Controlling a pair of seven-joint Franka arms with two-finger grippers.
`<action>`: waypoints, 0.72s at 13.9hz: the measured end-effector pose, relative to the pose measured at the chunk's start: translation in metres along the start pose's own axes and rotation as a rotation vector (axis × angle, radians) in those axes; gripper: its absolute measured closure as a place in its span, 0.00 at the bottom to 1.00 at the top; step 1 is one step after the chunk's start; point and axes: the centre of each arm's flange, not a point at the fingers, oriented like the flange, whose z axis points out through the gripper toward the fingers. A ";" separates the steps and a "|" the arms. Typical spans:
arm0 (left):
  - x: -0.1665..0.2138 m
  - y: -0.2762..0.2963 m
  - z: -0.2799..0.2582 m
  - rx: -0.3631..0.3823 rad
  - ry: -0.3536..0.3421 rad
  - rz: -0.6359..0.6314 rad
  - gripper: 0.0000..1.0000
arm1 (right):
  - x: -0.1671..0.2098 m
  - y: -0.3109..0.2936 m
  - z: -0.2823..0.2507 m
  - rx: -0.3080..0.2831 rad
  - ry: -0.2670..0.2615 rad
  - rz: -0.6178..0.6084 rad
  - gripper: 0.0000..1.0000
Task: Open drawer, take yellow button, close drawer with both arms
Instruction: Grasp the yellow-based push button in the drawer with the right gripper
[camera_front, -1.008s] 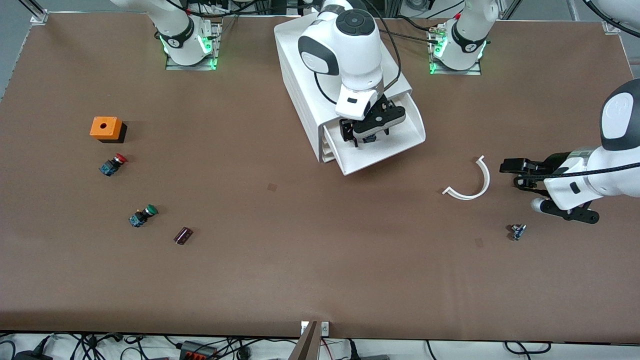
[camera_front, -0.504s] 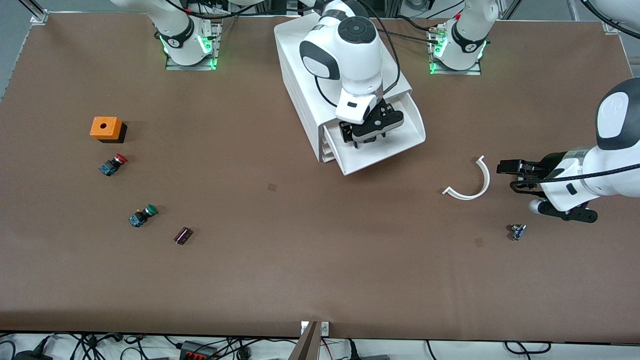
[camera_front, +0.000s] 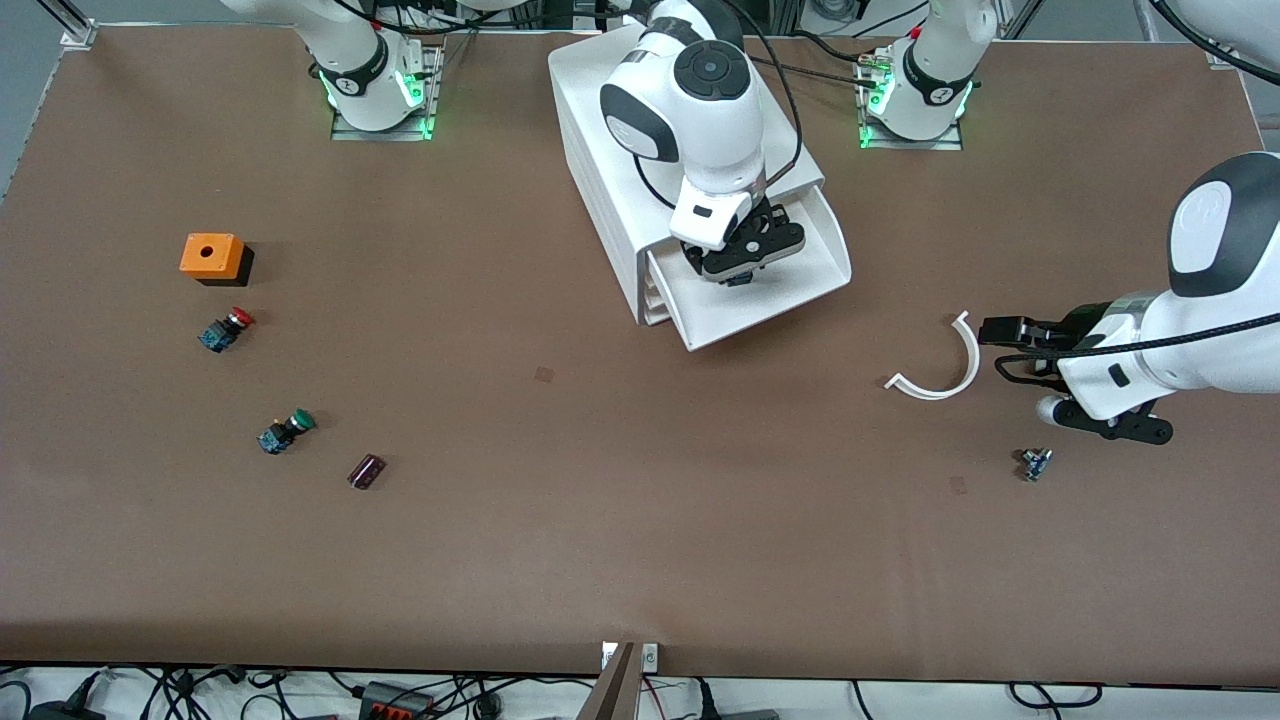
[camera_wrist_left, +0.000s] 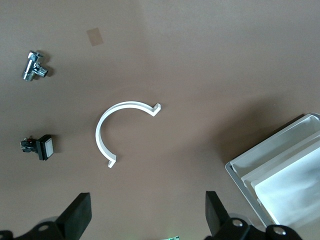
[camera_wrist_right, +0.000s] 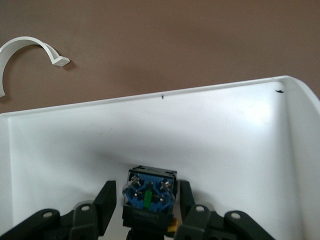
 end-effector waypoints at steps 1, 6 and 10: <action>0.000 0.002 0.000 0.001 0.000 0.001 0.00 | 0.000 0.000 -0.001 -0.003 -0.004 0.000 0.44; 0.000 0.004 0.001 0.002 -0.001 -0.029 0.00 | 0.003 -0.001 -0.008 0.002 0.005 0.001 0.59; 0.001 0.008 0.000 0.004 0.000 -0.072 0.00 | 0.029 0.005 -0.056 0.045 0.092 0.024 0.59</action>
